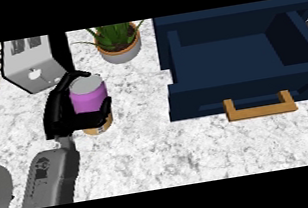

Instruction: Pick up the can, place it into the drawer and close the drawer

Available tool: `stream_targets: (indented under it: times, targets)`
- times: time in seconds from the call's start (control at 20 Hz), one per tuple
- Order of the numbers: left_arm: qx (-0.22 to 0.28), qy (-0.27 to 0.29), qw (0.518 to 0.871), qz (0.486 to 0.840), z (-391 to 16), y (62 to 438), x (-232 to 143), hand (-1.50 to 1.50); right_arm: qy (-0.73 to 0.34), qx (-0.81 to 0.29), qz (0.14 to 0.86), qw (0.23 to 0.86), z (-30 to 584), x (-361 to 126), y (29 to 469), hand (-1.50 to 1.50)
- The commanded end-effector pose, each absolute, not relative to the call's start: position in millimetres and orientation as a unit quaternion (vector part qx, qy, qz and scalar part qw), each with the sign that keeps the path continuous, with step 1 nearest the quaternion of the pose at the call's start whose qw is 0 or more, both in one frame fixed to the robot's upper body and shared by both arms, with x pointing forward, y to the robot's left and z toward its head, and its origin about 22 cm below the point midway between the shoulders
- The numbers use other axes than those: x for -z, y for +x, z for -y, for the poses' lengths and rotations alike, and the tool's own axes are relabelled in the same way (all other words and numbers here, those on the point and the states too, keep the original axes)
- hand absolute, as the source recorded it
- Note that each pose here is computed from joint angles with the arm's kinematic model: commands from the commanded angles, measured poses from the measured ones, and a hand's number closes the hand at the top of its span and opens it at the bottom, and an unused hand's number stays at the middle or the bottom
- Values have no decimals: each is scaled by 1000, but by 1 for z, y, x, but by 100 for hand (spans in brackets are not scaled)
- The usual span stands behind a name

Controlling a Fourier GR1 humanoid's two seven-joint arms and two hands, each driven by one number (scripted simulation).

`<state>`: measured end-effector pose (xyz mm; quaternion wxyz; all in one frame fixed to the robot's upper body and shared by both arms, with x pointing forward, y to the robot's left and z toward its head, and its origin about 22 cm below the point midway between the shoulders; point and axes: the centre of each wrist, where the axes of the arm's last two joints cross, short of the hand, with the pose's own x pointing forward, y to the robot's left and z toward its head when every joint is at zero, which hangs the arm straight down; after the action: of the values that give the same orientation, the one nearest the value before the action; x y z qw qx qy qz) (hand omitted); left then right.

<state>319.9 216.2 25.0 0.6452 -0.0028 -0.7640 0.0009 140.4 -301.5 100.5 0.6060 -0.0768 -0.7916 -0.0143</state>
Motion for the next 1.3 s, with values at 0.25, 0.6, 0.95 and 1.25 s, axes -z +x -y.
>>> stream_targets:
  times: [0.25, 0.6, 0.95, 1.25]
  targets:
    - [42, -25, 633, 772, -144, 340, -98, 150, -77, 14, 795, 602, 313, -92, 136, -150]
    - [62, -18, 623, 780, -98, 376, -160, 150, -81, 16, 792, 604, 304, -98, 135, -150]
    - [68, -22, 609, 790, -50, 372, -201, 150, -72, 16, 796, 601, 313, -79, 139, -150]
    - [68, -3, 611, 788, -20, 392, -224, 150, -78, 5, 794, 603, 307, -93, 146, -150]
